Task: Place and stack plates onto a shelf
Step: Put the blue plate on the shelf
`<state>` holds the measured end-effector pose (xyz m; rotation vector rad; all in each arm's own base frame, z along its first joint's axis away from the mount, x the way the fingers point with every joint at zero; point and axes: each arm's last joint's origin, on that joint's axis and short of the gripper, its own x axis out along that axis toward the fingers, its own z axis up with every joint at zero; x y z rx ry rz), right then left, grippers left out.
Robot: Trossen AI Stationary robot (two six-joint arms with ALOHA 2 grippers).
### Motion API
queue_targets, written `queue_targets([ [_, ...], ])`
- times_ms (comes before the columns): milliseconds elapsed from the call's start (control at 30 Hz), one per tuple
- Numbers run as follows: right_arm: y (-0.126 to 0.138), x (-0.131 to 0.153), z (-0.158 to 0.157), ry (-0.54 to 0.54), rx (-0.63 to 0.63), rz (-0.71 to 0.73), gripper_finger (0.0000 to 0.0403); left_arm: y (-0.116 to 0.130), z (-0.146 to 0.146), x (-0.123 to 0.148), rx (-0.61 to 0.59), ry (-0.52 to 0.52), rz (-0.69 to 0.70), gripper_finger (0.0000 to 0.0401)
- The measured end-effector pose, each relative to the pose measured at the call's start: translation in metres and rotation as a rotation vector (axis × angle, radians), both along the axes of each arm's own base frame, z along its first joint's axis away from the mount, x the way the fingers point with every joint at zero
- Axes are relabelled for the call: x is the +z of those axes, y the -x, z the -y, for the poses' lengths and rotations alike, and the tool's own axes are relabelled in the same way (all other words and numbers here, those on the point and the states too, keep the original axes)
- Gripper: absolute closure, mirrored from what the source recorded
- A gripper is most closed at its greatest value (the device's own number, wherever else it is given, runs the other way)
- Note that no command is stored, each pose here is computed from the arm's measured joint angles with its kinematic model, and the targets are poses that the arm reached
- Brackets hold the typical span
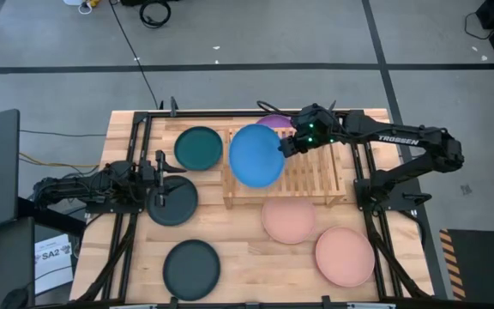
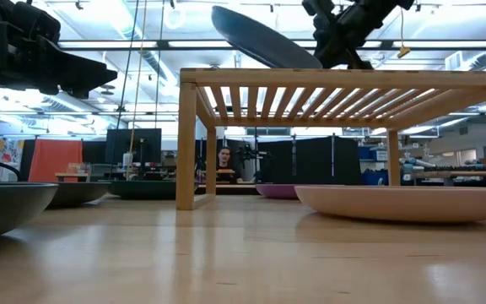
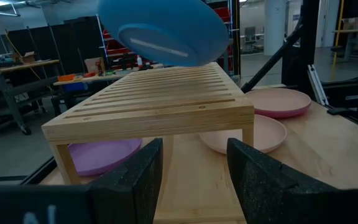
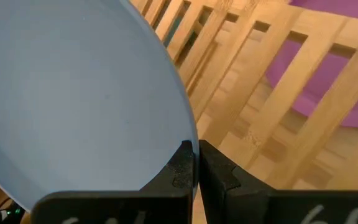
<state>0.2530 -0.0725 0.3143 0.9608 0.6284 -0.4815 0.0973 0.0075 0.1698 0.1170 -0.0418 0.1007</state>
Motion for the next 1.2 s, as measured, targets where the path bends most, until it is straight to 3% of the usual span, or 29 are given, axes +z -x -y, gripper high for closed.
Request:
queue_targets([
  [233, 0.0008, -0.0104, 0.0001, -0.027, -0.002, -0.093, 0.0389, 0.0, 0.0, 0.0001, 0.0, 0.0, 0.0, 0.0216],
  [1200, 0.0008, -0.0099, 0.0016, 0.001, -0.031, -0.094, 0.0371, 0.0, 0.0, 0.0001, 0.0, 0.0, 0.0, 0.0216],
])
